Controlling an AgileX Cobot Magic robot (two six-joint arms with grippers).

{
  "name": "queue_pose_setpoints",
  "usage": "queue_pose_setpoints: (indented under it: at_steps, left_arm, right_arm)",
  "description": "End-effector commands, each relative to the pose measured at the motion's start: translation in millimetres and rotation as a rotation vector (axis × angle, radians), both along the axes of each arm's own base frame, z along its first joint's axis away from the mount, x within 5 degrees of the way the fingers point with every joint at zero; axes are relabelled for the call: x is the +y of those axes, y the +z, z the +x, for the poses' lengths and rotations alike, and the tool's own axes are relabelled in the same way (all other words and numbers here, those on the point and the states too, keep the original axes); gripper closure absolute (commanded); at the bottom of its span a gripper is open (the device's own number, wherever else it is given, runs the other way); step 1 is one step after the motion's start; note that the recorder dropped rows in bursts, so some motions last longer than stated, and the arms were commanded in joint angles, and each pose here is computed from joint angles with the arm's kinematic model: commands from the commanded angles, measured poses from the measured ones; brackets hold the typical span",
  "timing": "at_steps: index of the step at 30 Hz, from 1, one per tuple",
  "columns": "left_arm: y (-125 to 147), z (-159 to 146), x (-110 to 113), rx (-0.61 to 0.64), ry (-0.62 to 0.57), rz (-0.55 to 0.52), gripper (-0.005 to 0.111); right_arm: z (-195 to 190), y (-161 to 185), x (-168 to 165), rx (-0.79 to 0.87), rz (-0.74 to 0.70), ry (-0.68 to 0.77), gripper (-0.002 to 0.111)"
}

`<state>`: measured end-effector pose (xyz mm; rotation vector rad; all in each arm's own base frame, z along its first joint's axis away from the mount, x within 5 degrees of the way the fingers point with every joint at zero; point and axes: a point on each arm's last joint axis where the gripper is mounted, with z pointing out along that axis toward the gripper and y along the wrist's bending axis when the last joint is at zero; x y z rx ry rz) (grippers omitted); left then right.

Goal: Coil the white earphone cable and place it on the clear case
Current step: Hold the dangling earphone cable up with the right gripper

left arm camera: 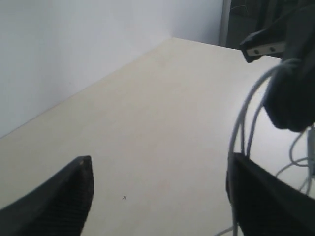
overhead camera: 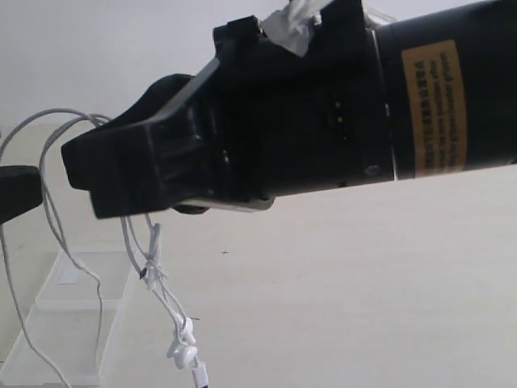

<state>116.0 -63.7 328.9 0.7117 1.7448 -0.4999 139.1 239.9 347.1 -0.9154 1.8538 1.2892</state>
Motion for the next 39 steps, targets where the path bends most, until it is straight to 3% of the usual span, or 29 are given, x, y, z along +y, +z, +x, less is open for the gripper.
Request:
queue_pose_setpoints:
  at_steps: [1, 8, 17, 29, 35, 39]
  left_arm:
    - [8.6, -8.6, -4.9, 0.013, -0.084, -0.005, 0.034]
    - [20.7, -9.9, -4.2, 0.024, -0.067, -0.022, 0.034]
    - [23.7, 0.0, 6.5, 0.046, 0.117, -0.073, 0.034]
    - [24.0, -4.9, 4.7, 0.052, 0.088, -0.074, 0.034]
    - [29.8, -5.6, 1.6, 0.056, 0.072, -0.174, 0.034]
    - [29.0, -5.6, 1.4, 0.061, 0.071, -0.181, 0.034]
  right_arm:
    - [1.2, 2.3, -1.4, -0.008, 0.006, -0.022, 0.108]
    - [1.2, 2.3, -1.4, -0.008, 0.006, -0.022, 0.108]
    - [-0.7, 2.3, -1.1, -0.003, 0.006, -0.003, 0.108]
    - [10.4, 5.0, -3.5, -0.02, 0.024, -0.13, 0.108]
    - [15.3, 9.2, -4.1, 0.012, 0.081, -0.196, 0.108]
    - [17.8, 13.7, -4.2, 0.035, 0.14, -0.229, 0.108]
